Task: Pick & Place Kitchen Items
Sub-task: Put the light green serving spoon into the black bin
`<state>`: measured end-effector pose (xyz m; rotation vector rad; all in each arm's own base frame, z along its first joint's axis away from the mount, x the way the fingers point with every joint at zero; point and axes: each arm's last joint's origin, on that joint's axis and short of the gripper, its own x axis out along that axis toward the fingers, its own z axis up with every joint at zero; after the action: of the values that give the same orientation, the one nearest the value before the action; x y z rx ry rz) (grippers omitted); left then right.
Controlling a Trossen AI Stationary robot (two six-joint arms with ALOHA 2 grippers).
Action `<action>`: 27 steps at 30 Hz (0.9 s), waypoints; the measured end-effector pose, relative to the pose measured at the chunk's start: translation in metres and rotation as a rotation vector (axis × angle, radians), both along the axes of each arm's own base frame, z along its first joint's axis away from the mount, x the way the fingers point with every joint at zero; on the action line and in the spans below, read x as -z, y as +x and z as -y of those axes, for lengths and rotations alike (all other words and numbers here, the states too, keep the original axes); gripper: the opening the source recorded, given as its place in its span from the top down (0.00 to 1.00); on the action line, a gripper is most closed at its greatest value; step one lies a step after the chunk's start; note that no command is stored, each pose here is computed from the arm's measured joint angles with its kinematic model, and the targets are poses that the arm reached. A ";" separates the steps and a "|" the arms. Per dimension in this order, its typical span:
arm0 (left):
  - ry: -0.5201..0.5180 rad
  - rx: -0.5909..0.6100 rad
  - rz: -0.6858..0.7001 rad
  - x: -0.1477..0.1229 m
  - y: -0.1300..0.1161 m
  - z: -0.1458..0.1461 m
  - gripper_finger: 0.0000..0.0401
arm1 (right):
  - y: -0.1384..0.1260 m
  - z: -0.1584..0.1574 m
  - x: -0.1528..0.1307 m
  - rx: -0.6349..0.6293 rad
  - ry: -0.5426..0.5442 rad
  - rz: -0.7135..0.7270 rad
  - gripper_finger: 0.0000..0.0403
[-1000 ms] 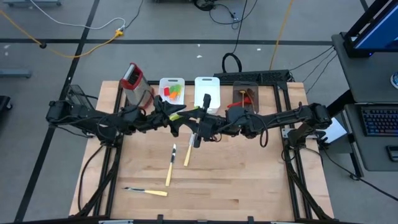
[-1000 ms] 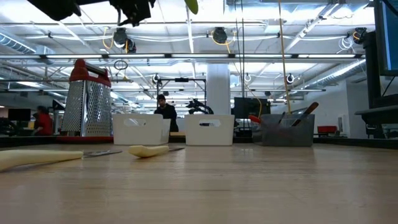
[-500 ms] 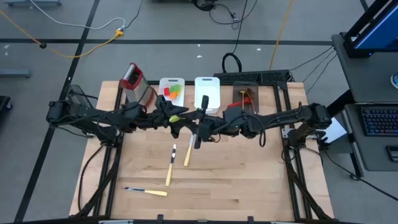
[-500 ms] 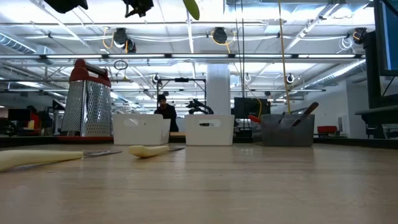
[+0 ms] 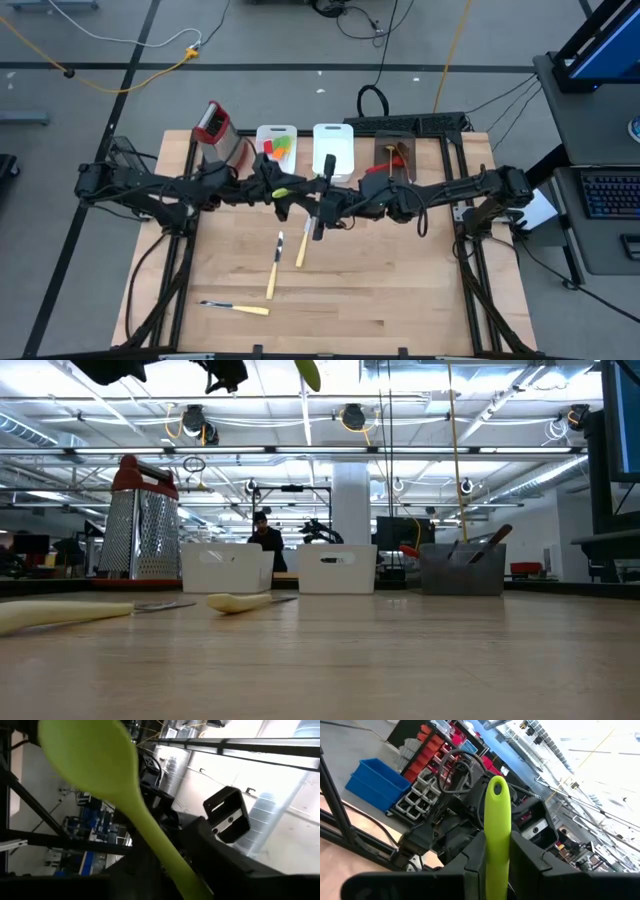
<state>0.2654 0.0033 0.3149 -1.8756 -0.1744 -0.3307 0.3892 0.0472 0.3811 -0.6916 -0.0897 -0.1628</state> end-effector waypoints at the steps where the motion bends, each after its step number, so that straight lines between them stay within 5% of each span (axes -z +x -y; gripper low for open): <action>1: 0.004 0.002 0.000 0.000 0.000 -0.001 0.67 | 0.000 0.000 0.000 -0.003 -0.002 -0.001 0.86; 8: 0.142 -0.008 0.010 -0.001 -0.001 -0.008 0.95 | 0.000 -0.007 0.004 -0.019 0.003 -0.030 0.88; 21: 0.335 -0.038 -0.066 0.009 0.001 -0.017 0.95 | -0.002 -0.014 0.003 -0.032 0.030 -0.029 0.96; 27: 0.505 -0.094 -0.129 0.016 0.002 -0.022 0.95 | -0.010 -0.019 -0.005 -0.043 0.163 -0.001 0.90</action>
<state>0.2676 0.0255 0.2993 -1.3781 -0.0809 -0.1671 0.3795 0.0657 0.3864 -0.5267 -0.0893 -0.1274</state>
